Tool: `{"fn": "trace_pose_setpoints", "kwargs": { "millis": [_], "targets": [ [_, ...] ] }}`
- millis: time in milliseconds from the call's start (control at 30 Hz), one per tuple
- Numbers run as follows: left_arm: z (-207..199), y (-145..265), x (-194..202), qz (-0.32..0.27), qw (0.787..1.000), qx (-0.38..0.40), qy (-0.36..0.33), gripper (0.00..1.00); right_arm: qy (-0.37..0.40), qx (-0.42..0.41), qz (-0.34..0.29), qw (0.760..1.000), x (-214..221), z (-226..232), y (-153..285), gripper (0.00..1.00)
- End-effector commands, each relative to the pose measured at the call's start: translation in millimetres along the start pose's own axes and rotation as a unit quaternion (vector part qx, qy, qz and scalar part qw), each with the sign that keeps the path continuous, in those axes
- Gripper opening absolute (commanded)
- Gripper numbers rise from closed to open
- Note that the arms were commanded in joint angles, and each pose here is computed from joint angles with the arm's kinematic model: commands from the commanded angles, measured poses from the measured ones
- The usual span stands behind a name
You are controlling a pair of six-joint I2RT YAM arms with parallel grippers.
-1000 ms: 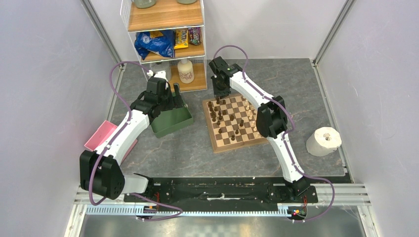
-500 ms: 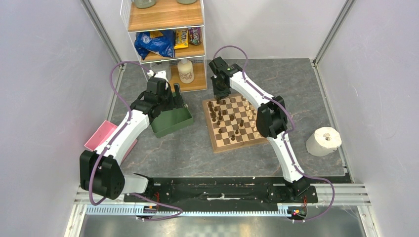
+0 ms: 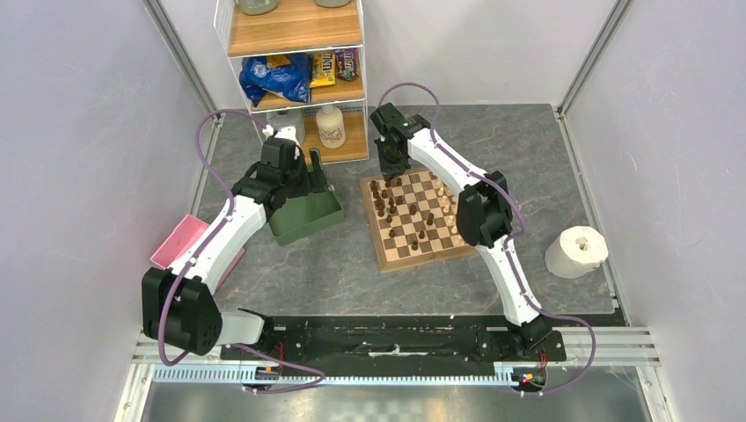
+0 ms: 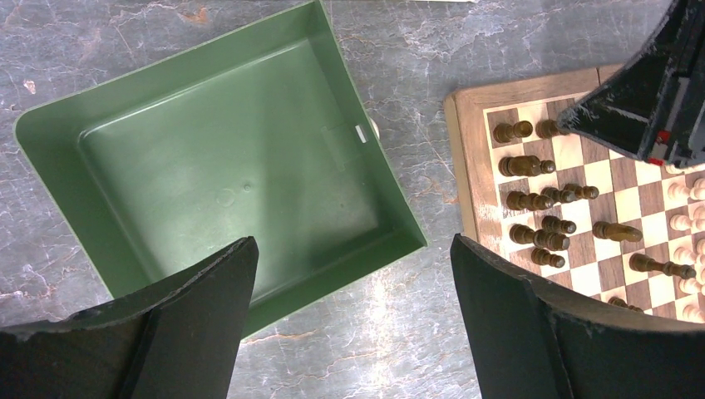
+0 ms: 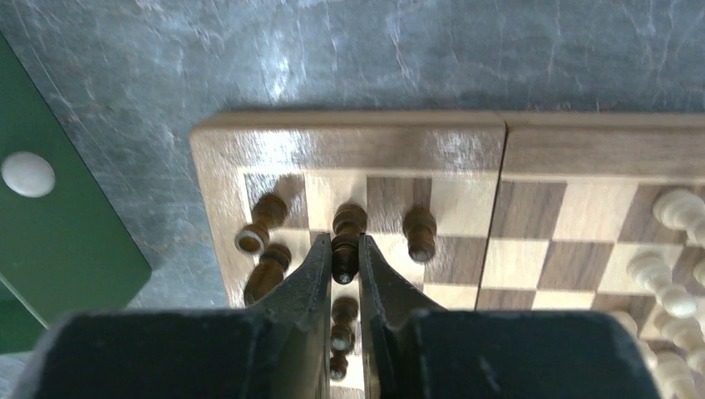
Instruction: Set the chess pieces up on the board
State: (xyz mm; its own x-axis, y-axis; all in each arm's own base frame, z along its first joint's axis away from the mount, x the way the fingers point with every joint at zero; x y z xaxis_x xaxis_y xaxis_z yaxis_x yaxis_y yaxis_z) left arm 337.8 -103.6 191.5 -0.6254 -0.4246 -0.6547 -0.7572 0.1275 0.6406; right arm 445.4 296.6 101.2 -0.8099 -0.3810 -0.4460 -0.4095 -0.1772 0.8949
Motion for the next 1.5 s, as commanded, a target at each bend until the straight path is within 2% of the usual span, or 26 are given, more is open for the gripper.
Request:
{"fn": "trace_pose_setpoints", "kwargs": {
  "millis": [0,200,367,567,1000,1467],
  "targets": [
    [-7,6,-12,-0.028,0.999,0.017,0.016,0.93,0.008,0.001,-0.047,0.999,-12,1,62,0.13],
    [-6,7,-15,-0.032,0.999,0.011,0.013,0.93,0.012,-0.015,-0.070,0.997,5,15,105,0.12],
    [-6,8,-15,-0.033,0.999,0.013,0.014,0.93,0.026,-0.049,-0.055,0.997,34,49,118,0.12],
    [-7,7,-14,-0.030,0.999,0.015,0.017,0.93,0.047,-0.060,-0.019,0.997,65,81,103,0.12],
    [-6,7,-14,-0.032,0.999,0.014,0.017,0.93,0.051,-0.008,0.022,0.998,84,72,53,0.10],
    [-7,5,-12,-0.028,0.999,0.016,0.019,0.93,0.056,0.040,0.038,0.997,95,56,34,0.09]
  ]
}}
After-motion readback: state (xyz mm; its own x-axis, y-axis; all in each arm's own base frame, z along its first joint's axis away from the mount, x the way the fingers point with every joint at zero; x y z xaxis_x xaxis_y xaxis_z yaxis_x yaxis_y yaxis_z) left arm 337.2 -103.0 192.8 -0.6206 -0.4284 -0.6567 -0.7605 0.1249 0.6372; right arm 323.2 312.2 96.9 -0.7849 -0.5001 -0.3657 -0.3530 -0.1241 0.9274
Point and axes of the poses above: each gripper's point midway between its finger pads, its own y axis back along the fingers, its own z axis along the line the jaws close on, x = y × z, the point moved 3 cm from there along y, back along the fingers, and after that the axes turned 15 degrees about y, right-handed, at the moved point
